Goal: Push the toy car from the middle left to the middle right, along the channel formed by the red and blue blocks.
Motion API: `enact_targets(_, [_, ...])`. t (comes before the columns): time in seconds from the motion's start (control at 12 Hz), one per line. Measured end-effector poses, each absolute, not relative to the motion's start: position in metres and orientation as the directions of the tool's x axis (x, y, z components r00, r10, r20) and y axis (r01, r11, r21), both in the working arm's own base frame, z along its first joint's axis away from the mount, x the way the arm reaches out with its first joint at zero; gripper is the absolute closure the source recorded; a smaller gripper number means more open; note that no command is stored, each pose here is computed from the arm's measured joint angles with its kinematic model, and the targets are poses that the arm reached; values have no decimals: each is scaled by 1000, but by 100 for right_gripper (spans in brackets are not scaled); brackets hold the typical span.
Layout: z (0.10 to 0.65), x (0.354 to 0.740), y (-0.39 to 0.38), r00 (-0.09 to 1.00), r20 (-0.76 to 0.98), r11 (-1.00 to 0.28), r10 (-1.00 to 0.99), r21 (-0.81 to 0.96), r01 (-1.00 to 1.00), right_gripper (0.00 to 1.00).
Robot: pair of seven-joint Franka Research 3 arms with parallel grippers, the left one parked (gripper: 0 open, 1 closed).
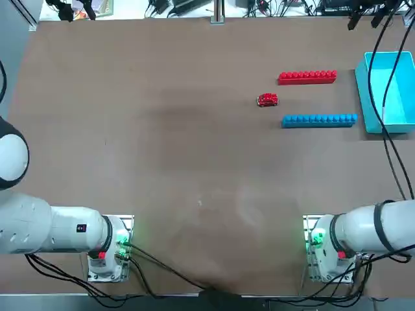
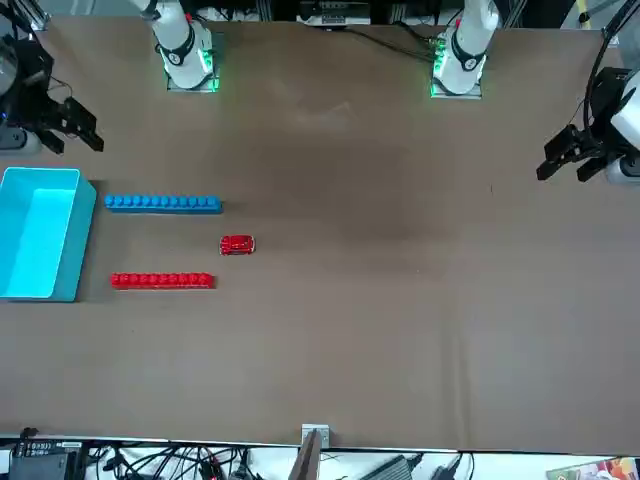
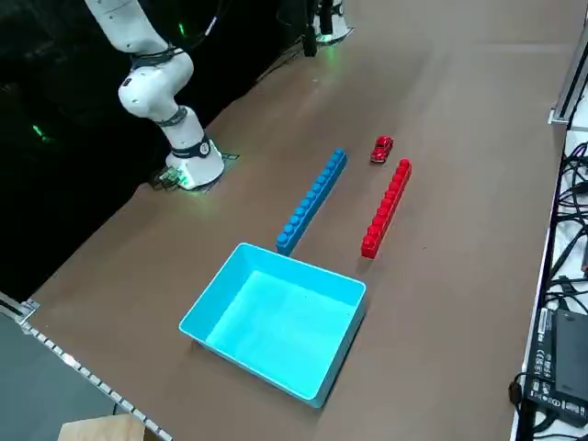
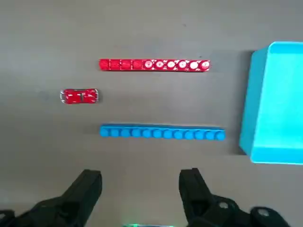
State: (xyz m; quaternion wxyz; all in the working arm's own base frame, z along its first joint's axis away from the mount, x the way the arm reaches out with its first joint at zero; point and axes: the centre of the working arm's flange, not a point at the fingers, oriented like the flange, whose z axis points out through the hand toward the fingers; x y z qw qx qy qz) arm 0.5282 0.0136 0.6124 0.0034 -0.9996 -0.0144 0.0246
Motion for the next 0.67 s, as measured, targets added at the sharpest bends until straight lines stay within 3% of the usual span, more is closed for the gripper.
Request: enact_targets(0.67, [555, 554, 67, 959, -71, -958, -276, -61, -280, 0])
